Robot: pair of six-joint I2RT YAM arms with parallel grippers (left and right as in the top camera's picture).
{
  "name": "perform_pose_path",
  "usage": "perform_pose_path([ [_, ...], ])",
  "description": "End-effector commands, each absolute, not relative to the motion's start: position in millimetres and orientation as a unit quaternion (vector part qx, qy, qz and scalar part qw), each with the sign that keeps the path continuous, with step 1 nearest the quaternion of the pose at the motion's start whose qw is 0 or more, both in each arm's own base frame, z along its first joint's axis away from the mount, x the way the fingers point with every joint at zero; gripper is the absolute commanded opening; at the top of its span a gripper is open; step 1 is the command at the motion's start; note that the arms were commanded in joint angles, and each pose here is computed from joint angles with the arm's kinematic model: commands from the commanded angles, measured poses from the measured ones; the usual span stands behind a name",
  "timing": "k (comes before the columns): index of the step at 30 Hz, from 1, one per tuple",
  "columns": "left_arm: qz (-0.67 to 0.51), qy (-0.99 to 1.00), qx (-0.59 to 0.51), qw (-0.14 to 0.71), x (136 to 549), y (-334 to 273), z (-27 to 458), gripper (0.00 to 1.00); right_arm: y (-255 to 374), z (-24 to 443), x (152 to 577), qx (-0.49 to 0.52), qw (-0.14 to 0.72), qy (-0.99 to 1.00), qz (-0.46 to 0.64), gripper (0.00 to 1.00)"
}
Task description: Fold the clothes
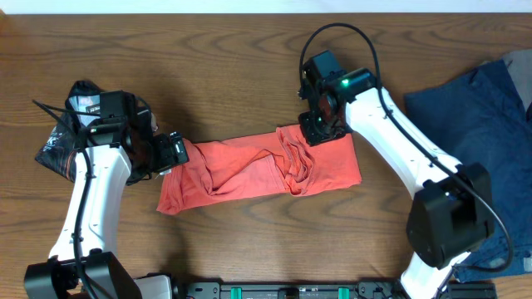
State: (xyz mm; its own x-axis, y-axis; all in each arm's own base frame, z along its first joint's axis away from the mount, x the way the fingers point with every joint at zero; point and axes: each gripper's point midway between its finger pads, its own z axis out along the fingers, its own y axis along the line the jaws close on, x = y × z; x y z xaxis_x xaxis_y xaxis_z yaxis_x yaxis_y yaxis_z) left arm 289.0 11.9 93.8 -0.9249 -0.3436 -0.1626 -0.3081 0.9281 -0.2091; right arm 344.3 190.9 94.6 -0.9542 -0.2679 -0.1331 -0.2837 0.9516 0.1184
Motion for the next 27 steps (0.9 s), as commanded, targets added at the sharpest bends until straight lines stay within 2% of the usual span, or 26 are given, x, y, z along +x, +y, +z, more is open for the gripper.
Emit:
perform_pose_path([
  [1, -0.089, 0.978, -0.160, 0.101, 290, 12, 96, 0.98, 177, 71, 337, -0.116, 0.035, 0.992, 0.031, 0.32],
  [7, -0.089, 0.978, -0.161, 0.095, 287, 12, 95, 0.98, 188, 36, 314, -0.124, 0.011, 0.992, 0.033, 0.32],
  [11, -0.086, 0.979, -0.161, 0.095, 287, 13, 95, 0.98, 227, 25, 294, -0.166, 0.003, 0.981, 0.102, 0.32],
  [14, -0.083, 0.979, -0.161, 0.095, 287, 14, 95, 0.98, 262, 27, 281, -0.214, 0.006, 0.964, 0.158, 0.38],
  [17, -0.083, 0.979, -0.161, 0.095, 287, 14, 95, 0.98, 285, 29, 271, -0.256, 0.014, 0.949, 0.183, 0.39],
  [22, -0.083, 0.980, -0.161, 0.087, 283, 13, 90, 0.98, 281, 30, 276, -0.264, 0.031, 0.953, 0.147, 0.39],
  [27, -0.082, 0.985, -0.145, 0.052, 276, 12, 71, 0.98, 256, 56, 291, -0.231, 0.046, 0.965, 0.115, 0.39],
])
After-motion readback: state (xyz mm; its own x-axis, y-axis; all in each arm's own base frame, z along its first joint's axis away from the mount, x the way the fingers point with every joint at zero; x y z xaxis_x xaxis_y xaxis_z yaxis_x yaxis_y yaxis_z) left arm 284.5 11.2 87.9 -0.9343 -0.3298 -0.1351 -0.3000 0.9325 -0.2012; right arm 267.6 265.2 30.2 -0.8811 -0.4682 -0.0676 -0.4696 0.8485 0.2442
